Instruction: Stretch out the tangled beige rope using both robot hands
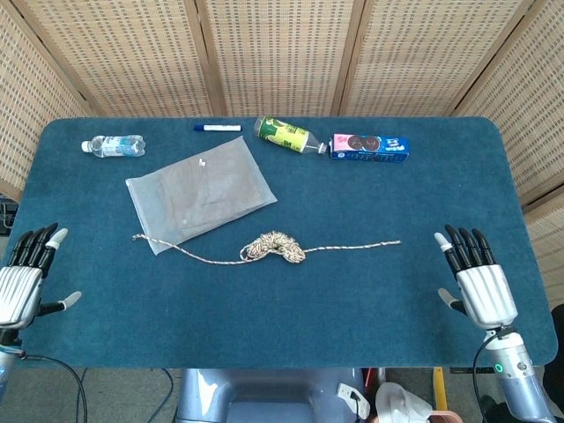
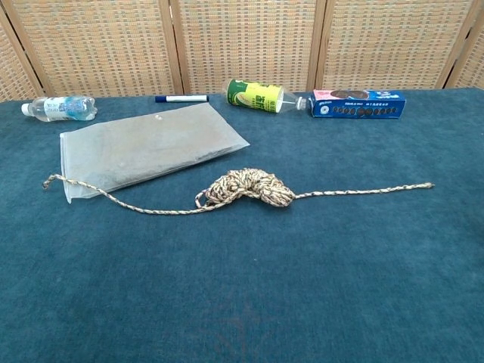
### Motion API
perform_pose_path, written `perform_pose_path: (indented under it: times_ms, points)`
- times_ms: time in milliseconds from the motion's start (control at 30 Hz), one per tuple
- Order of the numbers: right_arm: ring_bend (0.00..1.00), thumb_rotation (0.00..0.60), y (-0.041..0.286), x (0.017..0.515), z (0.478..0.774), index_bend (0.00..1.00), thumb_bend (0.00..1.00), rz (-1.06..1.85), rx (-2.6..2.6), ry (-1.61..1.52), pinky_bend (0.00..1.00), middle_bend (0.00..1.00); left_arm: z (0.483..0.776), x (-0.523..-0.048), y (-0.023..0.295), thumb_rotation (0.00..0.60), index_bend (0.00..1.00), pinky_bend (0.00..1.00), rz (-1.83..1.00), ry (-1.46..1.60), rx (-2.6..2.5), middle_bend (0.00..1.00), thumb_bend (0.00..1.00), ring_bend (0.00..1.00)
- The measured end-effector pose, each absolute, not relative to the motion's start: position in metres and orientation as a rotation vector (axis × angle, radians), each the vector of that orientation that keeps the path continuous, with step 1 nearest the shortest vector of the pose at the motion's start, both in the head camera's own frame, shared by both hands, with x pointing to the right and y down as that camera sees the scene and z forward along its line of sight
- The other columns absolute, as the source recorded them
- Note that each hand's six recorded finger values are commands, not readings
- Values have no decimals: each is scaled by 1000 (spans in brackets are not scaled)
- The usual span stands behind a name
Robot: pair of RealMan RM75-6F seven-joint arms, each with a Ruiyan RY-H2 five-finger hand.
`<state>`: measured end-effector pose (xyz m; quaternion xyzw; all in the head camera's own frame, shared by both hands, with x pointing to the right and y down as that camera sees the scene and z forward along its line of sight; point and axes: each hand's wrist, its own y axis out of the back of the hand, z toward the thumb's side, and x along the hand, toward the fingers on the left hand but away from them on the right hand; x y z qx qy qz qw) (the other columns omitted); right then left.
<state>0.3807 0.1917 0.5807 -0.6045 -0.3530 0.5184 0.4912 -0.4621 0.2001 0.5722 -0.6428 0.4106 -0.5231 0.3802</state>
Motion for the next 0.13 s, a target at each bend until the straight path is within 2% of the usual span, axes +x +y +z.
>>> perform_pose_path:
  times_ms: [133]
  points:
    - [0,600,198,383,574,0,0,1266,-1459,-861,0,0,569,-465,209,600,0,0,-1346,1054,-1635,0,0,0]
